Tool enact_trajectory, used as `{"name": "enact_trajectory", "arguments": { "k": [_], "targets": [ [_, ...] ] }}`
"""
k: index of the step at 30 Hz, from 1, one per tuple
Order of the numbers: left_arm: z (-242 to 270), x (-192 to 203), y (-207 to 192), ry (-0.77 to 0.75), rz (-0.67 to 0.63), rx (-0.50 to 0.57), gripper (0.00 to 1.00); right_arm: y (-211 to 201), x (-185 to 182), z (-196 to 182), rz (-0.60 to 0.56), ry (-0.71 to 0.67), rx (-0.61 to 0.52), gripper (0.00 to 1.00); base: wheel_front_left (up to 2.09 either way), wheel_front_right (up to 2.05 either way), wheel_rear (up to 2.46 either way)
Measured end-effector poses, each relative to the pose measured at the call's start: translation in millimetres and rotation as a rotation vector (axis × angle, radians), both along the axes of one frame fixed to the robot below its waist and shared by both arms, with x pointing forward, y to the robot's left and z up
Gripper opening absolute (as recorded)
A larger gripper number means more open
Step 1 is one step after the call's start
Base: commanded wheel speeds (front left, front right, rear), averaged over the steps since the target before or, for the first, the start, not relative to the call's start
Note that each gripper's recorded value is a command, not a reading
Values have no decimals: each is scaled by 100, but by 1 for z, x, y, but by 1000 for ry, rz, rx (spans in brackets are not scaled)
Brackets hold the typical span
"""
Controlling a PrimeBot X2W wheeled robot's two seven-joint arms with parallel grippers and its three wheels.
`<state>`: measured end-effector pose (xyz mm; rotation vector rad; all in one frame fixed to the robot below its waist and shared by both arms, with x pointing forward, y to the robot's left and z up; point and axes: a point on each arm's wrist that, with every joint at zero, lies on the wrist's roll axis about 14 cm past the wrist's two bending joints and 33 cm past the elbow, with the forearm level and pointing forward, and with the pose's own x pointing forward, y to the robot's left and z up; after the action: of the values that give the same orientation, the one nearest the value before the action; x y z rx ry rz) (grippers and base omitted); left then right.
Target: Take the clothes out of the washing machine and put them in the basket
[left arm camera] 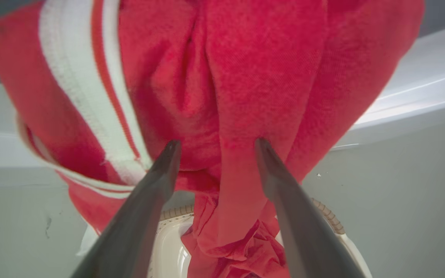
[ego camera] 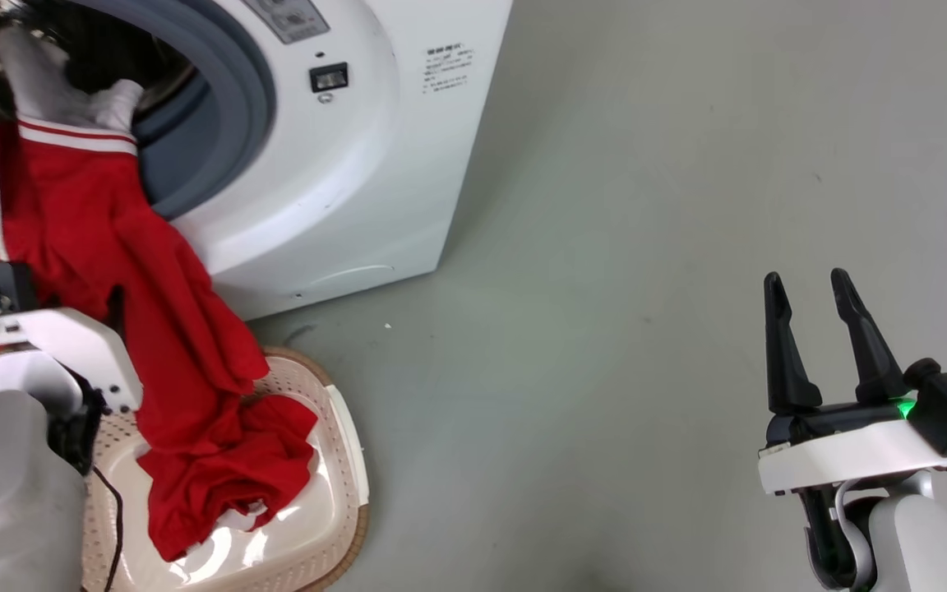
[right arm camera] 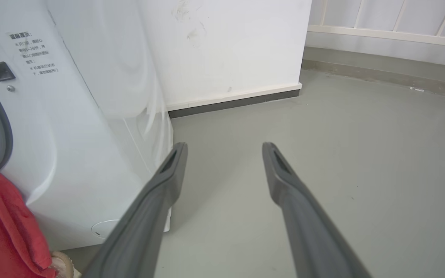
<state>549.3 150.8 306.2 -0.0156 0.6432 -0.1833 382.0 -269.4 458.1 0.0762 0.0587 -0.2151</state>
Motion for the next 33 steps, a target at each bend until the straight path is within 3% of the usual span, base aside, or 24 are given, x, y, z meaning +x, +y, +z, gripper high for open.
{"name": "enact_trajectory", "arguments": {
  "k": [15, 16, 17, 27, 33],
  "targets": [
    [-41, 30, -4, 137, 15, 23, 100, -10, 4, -18, -29, 54, 6, 100, 0, 0, 0],
    [-41, 30, -4, 139, 17, 21, 61, -10, 4, -18, -29, 54, 6, 100, 0, 0, 0],
    [-41, 30, -4, 143, 19, 19, 0, -10, 4, -19, -29, 55, 6, 100, 0, 0, 0],
    [-21, 27, -3, 82, 43, -8, 0, -12, 1, -7, -35, 23, 5, 100, 0, 0, 0],
    [-8, 2, -4, 26, 60, -38, 0, -9, -5, 4, -28, -4, -6, 100, 0, 0, 0]
  ]
}}
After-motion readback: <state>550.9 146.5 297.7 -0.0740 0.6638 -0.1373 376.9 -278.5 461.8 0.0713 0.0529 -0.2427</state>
